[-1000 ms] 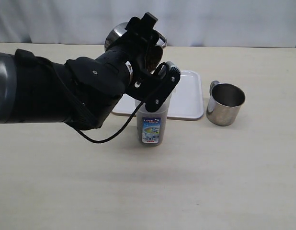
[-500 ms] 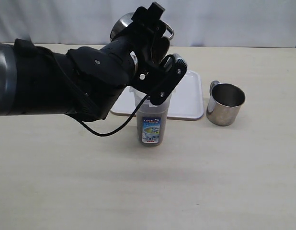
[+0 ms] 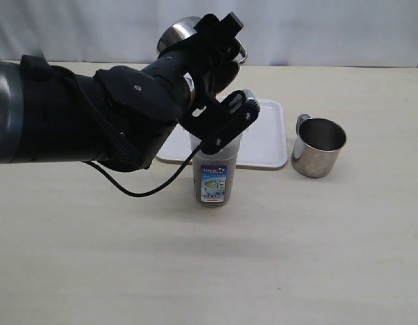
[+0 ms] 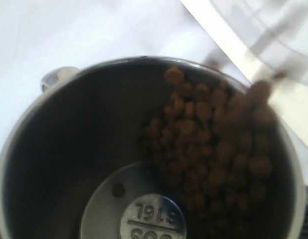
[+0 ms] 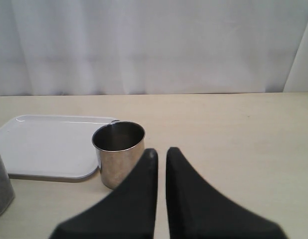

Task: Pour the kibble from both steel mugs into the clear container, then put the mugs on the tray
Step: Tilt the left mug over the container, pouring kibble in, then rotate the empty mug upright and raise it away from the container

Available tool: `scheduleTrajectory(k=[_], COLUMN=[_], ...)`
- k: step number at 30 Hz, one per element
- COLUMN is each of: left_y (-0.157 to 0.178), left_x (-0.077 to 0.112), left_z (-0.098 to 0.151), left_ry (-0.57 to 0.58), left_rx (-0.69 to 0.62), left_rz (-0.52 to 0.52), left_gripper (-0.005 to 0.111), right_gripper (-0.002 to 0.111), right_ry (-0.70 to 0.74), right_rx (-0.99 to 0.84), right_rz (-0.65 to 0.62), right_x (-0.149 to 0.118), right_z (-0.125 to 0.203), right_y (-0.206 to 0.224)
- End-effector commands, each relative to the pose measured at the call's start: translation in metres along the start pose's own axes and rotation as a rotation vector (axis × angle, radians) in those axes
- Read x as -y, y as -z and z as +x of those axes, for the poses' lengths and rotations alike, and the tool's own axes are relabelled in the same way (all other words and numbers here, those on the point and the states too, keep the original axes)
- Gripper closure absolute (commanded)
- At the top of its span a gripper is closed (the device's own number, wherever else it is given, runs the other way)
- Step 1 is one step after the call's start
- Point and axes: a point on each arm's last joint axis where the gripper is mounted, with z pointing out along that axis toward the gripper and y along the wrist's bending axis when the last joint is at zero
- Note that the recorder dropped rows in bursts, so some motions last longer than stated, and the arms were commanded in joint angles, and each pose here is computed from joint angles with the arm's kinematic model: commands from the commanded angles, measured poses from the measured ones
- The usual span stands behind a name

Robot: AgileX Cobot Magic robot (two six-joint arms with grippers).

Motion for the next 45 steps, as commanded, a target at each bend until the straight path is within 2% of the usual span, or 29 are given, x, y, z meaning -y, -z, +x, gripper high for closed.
scheduleTrajectory(k=[1, 14, 28, 34, 40, 45], left_y=[0.003, 0.014, 0.022, 0.029, 0.037, 0.026], left_x=[-0.006, -0.013, -0.016, -0.019, -0.023, -0.012], left_z=[0.001, -0.007, -0.007, -0.010, -0.014, -0.029], left_ry=[-0.029, -0.072, -0.178, -0.185, -0.249, -0.295], left_rx=[-0.009, -0.045, -0.123, -0.160, -0.202, -0.202], left_rz=[-0.022, -0.039, -0.032, -0.036, -0.036, 0.001], left_gripper=[0.107, 0.107, 0.107, 0.107, 0.107, 0.107], right_gripper=[0.104, 0.104, 0.104, 0.104, 0.104, 0.104], right_ry=[0.006, 0.006, 0.006, 0.006, 0.006, 0.006], right_rx=[0.001, 0.001, 0.001, 0.001, 0.001, 0.001], right_rz=[-0.003, -0.003, -0.003, -0.003, -0.003, -0.003], right_x=[0.000, 0.000, 0.000, 0.000, 0.000, 0.000], right_z=[0.001, 0.001, 0.001, 0.001, 0.001, 0.001], right_y=[0.000, 0.000, 0.000, 0.000, 0.000, 0.000])
